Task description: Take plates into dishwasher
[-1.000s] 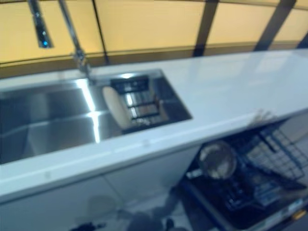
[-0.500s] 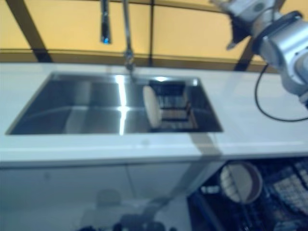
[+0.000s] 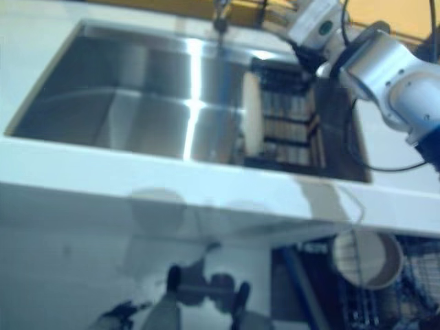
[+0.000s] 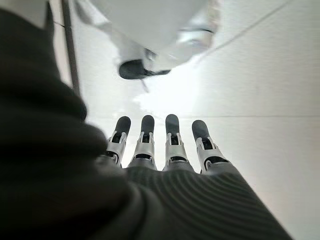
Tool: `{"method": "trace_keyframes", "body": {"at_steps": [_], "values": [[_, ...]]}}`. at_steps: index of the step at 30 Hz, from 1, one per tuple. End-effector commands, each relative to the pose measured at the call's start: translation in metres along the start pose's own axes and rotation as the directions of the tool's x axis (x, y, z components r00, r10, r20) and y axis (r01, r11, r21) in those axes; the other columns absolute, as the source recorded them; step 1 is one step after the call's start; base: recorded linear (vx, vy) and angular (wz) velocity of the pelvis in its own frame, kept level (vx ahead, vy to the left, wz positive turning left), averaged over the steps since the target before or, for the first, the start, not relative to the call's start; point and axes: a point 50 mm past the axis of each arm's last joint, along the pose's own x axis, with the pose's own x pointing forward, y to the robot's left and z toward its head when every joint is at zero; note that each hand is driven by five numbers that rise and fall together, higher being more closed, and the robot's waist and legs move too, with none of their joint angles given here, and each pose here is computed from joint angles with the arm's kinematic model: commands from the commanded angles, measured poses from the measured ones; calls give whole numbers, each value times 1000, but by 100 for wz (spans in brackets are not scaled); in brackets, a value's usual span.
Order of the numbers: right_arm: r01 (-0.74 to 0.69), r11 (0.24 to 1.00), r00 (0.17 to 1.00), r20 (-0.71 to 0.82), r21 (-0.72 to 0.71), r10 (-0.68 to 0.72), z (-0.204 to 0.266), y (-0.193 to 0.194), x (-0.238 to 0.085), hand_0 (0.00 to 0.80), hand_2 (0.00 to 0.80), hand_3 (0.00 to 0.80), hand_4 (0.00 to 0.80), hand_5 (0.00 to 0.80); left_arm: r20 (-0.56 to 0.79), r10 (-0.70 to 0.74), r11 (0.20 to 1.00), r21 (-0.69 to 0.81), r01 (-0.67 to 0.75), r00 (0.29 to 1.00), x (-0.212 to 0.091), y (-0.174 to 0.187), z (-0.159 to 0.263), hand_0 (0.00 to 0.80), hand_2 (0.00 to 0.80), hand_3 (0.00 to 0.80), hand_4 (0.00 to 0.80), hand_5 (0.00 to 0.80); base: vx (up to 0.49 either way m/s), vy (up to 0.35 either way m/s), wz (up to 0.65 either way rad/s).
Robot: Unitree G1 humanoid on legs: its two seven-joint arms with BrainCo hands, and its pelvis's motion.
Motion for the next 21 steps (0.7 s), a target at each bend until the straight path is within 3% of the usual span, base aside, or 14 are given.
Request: {"method": "trace_keyframes", "body": {"at_steps": [1, 21], "values": [[69, 992, 993, -88, -107, -78, -32, -38, 1, 0, 0, 0, 0, 0, 78, 53, 999, -16, -52, 996, 1, 21, 24, 0, 0, 0, 0, 0, -7, 10, 18], [43, 994, 998, -50, -101, -48, -18, -37, 4, 0, 0, 0, 0, 0, 91, 46, 999, -29, -43, 995, 1, 22, 27, 0, 0, 0, 0, 0, 0, 1, 0]]}}
